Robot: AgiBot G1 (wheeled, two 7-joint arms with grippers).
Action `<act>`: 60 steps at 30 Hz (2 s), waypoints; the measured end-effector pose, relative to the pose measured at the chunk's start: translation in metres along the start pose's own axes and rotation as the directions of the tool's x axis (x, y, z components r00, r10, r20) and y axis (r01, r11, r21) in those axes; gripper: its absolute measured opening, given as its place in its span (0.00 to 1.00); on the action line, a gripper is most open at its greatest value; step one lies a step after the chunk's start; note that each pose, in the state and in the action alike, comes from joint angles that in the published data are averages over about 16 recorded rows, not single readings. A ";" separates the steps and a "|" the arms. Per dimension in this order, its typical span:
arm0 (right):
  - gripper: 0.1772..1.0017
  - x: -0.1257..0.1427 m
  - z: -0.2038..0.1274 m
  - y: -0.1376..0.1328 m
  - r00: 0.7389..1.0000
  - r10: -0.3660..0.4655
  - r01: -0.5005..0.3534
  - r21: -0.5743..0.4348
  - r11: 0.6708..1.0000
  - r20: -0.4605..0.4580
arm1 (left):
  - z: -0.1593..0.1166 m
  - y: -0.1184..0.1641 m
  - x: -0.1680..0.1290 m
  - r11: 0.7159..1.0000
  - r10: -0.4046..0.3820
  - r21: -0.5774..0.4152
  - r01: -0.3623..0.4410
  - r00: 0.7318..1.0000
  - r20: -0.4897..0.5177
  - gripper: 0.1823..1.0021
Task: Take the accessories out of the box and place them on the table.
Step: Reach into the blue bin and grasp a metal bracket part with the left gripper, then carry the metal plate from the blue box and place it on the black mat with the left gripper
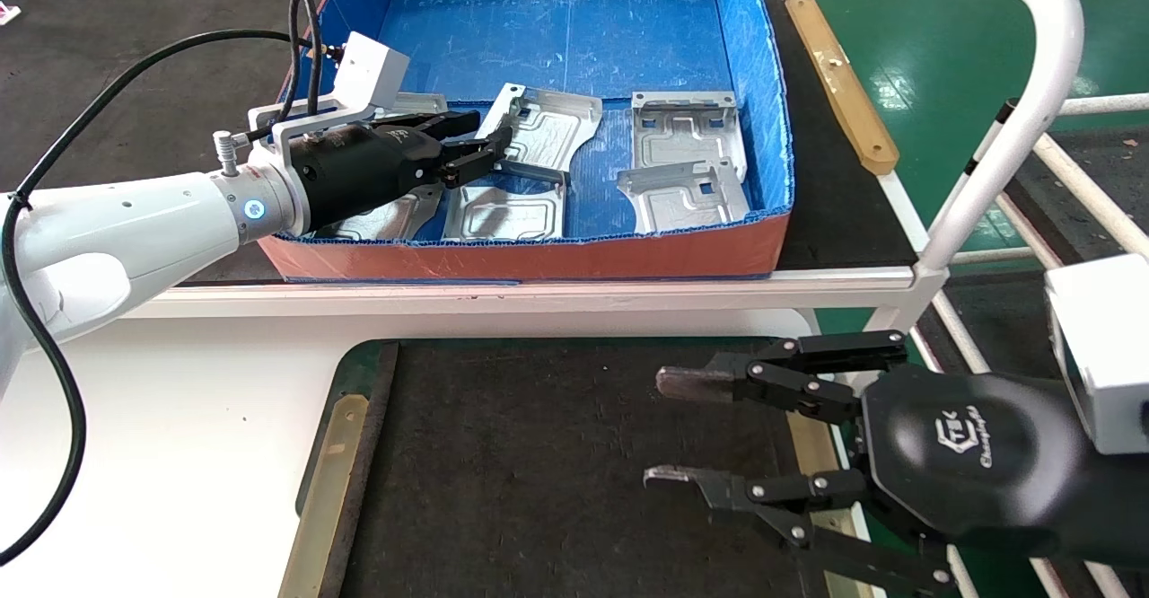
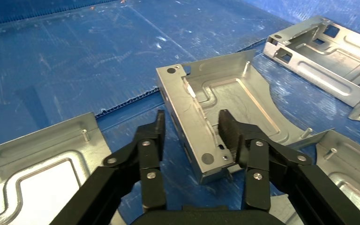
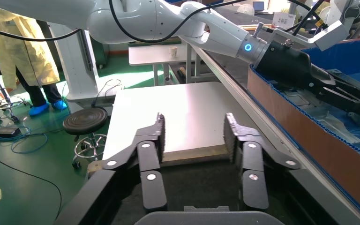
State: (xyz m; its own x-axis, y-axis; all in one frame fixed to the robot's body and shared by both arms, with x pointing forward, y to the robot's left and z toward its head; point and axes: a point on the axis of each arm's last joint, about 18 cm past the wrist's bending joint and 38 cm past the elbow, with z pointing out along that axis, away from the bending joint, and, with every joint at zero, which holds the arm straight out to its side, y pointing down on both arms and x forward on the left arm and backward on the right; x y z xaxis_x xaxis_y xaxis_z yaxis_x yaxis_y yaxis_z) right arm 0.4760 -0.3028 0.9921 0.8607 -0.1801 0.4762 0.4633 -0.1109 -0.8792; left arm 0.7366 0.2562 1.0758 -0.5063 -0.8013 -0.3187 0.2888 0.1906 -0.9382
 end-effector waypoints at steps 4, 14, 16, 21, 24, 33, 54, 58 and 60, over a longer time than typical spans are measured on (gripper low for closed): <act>0.39 0.000 0.000 0.000 1.000 0.000 0.000 0.000 1.000 0.000 | -0.002 -0.006 -0.001 1.000 0.003 0.014 -0.003 1.000 0.000 0.40; 0.17 0.000 0.000 0.000 1.000 0.000 0.000 0.000 1.000 0.000 | -0.010 -0.033 -0.007 0.997 0.003 0.074 -0.003 1.000 0.000 0.18; 0.13 0.000 0.000 0.000 1.000 0.000 0.000 0.000 1.000 0.000 | -0.014 -0.039 -0.008 0.996 0.005 0.090 -0.004 1.000 -0.008 0.16; 0.07 0.000 0.000 0.000 1.000 0.000 0.000 0.000 1.000 0.000 | -0.029 -0.050 -0.007 0.991 0.016 0.135 -0.009 0.999 -0.051 0.13; 0.05 0.000 0.000 0.000 1.000 0.000 0.000 0.000 1.000 0.000 | -0.043 -0.054 -0.005 0.986 0.030 0.165 -0.014 0.995 -0.094 0.13; 0.02 0.000 0.000 0.000 1.000 0.000 0.000 0.000 1.000 0.000 | -0.103 -0.050 0.008 0.965 0.104 0.260 -0.034 0.960 -0.260 0.12; 0.02 0.000 0.000 0.000 1.000 0.000 0.000 0.000 1.000 0.000 | -0.243 0.038 0.072 0.974 0.192 0.214 -0.076 0.781 -0.595 0.12; 0.02 0.000 0.000 0.000 1.000 0.000 0.000 0.000 1.000 0.000 | -0.255 0.064 0.082 0.978 0.203 0.168 -0.124 0.756 -0.622 0.12; 0.03 0.000 0.000 0.000 1.000 0.000 0.000 0.000 1.000 0.000 | -0.258 0.077 0.087 0.975 0.221 0.155 -0.157 0.741 -0.634 0.12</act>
State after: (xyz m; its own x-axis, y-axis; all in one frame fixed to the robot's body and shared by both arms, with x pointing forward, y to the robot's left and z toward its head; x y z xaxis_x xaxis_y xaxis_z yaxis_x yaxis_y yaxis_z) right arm 0.4761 -0.3029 0.9921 0.8607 -0.1800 0.4762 0.4633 -0.1109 -0.8792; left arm 0.5056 0.3473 0.9411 -0.8266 -0.1928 -0.5288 0.4876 0.2239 -0.8439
